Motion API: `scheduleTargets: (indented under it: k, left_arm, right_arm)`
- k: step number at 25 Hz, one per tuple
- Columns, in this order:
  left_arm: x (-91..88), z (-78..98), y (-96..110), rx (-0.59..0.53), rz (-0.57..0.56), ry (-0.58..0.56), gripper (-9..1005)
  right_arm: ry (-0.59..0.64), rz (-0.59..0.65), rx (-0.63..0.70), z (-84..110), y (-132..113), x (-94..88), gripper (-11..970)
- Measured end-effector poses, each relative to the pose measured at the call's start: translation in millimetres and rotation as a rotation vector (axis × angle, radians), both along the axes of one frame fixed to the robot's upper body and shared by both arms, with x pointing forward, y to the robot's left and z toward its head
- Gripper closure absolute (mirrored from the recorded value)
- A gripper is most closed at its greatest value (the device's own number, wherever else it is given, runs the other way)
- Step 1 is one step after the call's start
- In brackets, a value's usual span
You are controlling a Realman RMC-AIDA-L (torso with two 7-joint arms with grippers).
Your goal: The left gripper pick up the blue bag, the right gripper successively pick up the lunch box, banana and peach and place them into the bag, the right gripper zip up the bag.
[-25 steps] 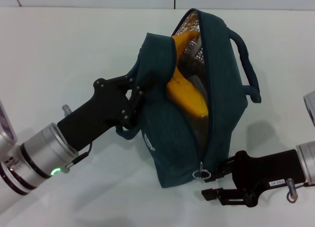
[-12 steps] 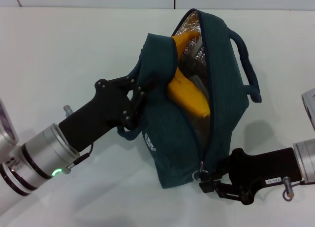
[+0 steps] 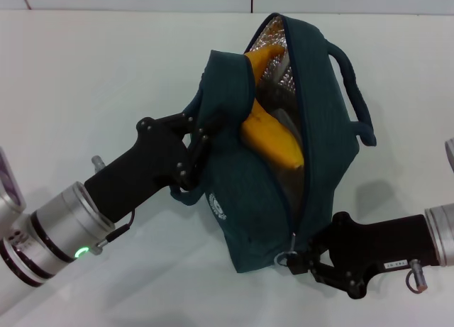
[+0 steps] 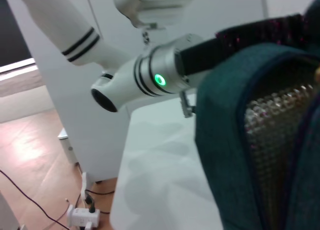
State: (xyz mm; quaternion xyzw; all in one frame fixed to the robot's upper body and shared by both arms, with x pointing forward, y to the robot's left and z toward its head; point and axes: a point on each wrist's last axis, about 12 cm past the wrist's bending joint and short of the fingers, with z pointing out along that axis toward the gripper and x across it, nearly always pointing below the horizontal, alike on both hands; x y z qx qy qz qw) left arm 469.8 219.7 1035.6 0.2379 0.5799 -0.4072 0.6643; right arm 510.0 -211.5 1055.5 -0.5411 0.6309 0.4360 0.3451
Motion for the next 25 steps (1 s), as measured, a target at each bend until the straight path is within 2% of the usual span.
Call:
scheduleTargets:
  k: [7, 16, 21, 25]
  left_arm:
    - [0.1, 0.5, 0.6, -0.024, -0.009, 0.029, 825]
    - [4.8, 4.8, 7.4, -0.115, -0.033, 0.130, 625]
    - [-0.9, 7.3, 16.4, -0.156, -0.027, 0.126, 384]
    - [-2.7, 8.0, 19.0, -0.162, -0.023, 0.118, 245]
  right_arm:
    - [-0.034, 0.012, 0.036, 2.6, -3.2, -3.5, 940]
    - [-0.060, 0.014, 0.062, 7.3, -7.1, -3.6, 941]
    - [-0.057, 0.022, 0.064, 9.2, -9.5, -3.7, 941]
    - [-0.040, 0.005, 0.091, 14.9, -17.3, -2.3, 941]
